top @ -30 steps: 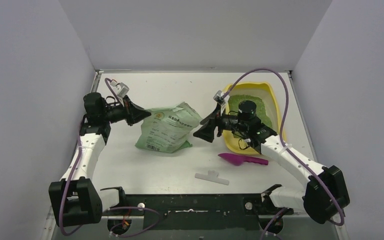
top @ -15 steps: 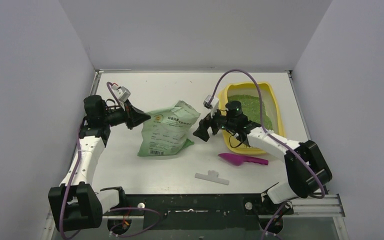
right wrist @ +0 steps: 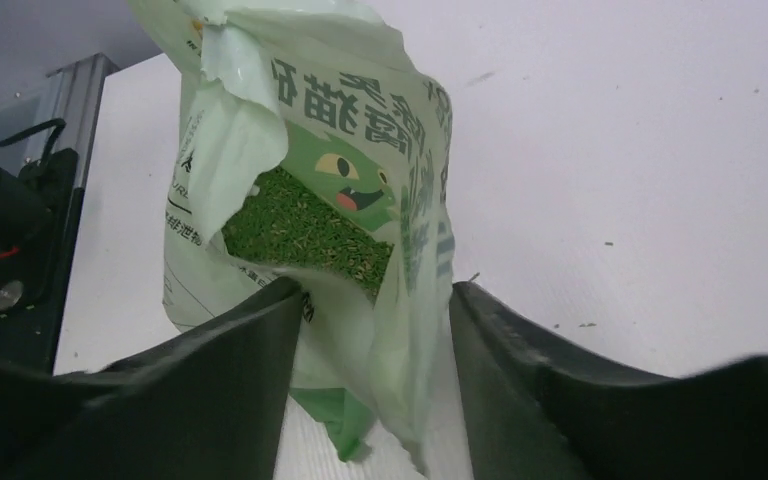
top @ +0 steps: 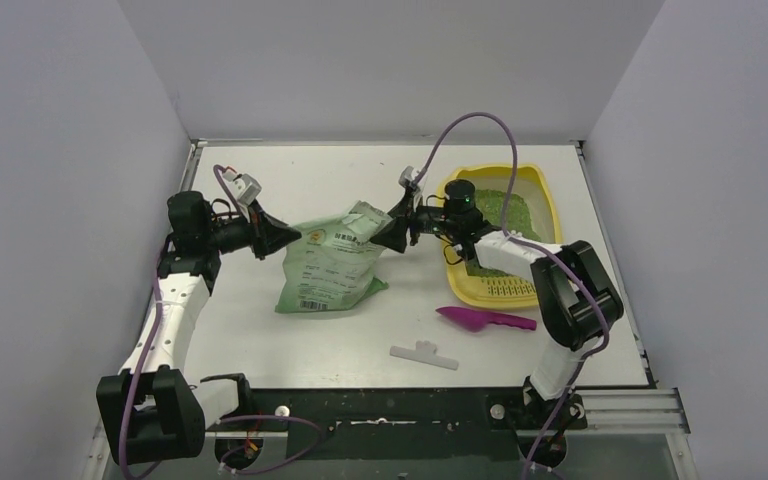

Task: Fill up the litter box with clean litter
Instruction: Close the cat litter bag at the center of the board.

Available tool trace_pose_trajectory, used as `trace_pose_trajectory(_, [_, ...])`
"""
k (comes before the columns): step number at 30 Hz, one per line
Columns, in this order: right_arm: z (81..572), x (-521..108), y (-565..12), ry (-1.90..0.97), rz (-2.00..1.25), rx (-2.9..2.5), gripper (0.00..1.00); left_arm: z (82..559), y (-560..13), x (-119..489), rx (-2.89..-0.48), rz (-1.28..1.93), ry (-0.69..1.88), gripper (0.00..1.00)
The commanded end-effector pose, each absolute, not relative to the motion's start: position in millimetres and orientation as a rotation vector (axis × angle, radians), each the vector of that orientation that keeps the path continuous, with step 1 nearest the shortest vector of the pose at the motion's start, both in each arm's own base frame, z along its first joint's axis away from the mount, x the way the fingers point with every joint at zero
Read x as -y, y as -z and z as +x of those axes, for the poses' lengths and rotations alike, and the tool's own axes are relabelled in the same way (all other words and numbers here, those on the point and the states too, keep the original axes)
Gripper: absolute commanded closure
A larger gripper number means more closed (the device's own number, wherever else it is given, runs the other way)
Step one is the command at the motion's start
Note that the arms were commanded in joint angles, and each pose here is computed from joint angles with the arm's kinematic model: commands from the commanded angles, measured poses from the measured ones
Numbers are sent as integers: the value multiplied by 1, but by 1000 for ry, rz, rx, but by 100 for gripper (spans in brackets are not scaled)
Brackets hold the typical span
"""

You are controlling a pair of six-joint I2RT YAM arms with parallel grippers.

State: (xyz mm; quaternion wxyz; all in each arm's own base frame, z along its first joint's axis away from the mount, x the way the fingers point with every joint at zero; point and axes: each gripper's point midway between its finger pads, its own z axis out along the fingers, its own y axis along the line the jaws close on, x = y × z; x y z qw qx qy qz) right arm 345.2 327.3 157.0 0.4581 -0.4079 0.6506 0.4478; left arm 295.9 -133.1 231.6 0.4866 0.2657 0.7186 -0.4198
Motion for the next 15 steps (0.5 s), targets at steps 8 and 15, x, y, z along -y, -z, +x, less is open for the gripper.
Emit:
trace_pose_trajectory(8, [360, -294, -218, -1103, -907, -1580, 100, 292, -251, 133, -1673, 700, 990, 100])
trace_pose_trajectory(15, [332, -261, -239, -706, -827, -1675, 100, 290, -243, 117, -1682, 721, 763, 100])
